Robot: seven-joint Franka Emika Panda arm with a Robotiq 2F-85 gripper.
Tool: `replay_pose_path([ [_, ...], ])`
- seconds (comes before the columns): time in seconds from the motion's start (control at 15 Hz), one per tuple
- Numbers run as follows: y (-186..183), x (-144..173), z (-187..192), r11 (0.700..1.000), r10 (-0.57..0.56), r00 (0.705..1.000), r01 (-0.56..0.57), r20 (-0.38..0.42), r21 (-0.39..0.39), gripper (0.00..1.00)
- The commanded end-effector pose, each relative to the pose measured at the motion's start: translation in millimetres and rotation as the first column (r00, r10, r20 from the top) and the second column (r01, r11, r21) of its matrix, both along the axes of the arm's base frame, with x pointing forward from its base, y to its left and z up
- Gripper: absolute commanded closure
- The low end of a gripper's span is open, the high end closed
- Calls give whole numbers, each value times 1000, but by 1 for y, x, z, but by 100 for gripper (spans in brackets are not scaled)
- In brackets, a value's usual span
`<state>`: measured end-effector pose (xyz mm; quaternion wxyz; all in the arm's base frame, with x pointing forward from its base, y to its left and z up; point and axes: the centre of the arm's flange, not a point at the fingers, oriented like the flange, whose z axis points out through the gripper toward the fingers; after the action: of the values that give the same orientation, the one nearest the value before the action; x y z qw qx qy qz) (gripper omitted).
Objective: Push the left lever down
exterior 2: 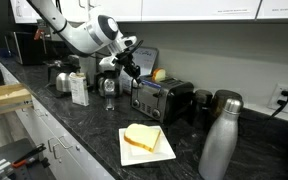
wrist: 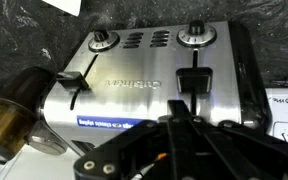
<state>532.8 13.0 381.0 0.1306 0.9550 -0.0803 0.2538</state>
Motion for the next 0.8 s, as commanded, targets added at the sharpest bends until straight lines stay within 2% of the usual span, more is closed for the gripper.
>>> replay_pose_path([
  [0.0, 8, 7, 3, 1000, 24, 999, -23, 23, -16, 100],
  [0.73, 11, 12, -24, 999, 38, 999, -39, -28, -25, 100],
])
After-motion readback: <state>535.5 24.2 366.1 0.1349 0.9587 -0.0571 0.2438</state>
